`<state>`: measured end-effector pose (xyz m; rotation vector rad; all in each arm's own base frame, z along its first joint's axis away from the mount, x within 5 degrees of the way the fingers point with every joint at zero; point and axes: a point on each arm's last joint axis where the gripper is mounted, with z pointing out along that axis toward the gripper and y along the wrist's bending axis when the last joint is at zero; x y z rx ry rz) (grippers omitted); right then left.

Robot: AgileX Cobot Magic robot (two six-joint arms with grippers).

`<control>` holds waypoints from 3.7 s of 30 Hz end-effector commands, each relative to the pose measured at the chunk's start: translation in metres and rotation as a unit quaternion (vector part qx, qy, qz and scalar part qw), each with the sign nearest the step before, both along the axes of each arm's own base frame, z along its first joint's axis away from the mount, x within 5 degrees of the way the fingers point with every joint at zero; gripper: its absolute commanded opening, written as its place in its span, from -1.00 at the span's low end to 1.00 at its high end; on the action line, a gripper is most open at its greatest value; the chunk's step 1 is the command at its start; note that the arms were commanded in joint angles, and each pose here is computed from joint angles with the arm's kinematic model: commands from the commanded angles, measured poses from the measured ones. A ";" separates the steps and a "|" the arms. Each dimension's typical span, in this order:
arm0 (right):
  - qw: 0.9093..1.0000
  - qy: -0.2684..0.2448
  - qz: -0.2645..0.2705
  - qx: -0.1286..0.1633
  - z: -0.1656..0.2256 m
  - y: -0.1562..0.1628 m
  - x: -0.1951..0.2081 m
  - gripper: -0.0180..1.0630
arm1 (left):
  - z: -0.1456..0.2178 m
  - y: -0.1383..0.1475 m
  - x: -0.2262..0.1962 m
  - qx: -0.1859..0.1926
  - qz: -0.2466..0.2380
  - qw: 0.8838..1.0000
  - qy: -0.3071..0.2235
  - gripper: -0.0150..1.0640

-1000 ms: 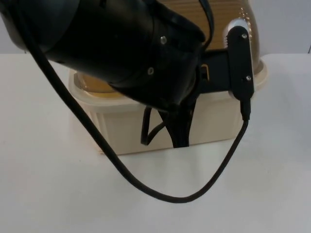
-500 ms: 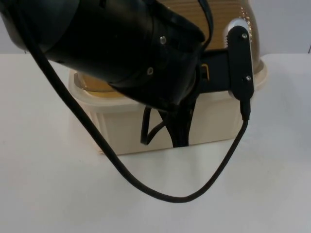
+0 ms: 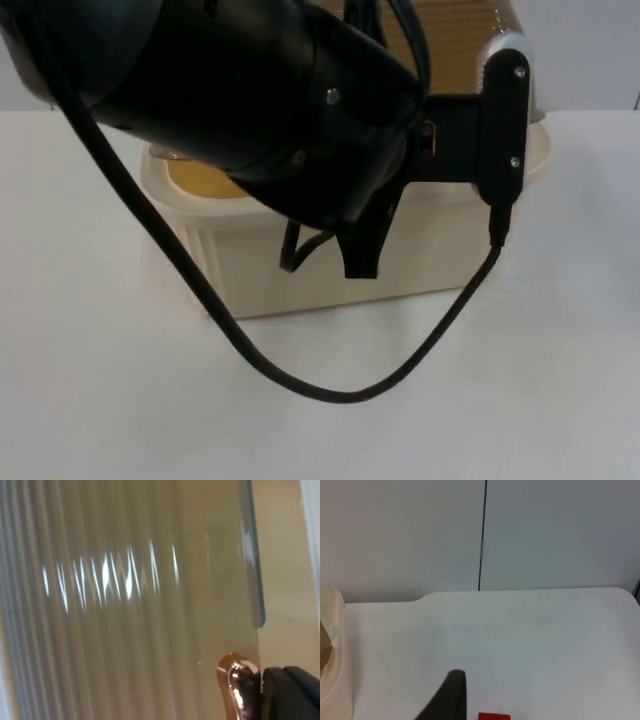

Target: Open the box lid with the left hand, place the block into the box with the right hand, then close the box lid with the left hand.

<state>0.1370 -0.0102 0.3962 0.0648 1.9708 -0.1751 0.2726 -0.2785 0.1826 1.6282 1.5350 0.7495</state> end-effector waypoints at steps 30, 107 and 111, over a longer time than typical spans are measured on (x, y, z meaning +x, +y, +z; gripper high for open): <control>1.000 -0.007 -0.001 0.002 0.003 0.000 -0.001 0.97 | 0.018 0.019 0.014 -0.048 0.043 0.998 0.005 -0.98; 1.000 -0.003 -0.005 0.009 0.002 -0.001 -0.001 0.97 | 0.111 0.016 0.036 -0.148 0.011 0.962 0.228 -0.98; 1.000 -0.002 -0.006 0.009 0.001 -0.001 -0.001 0.97 | 0.089 0.008 0.052 -0.108 -0.007 0.976 0.191 -0.98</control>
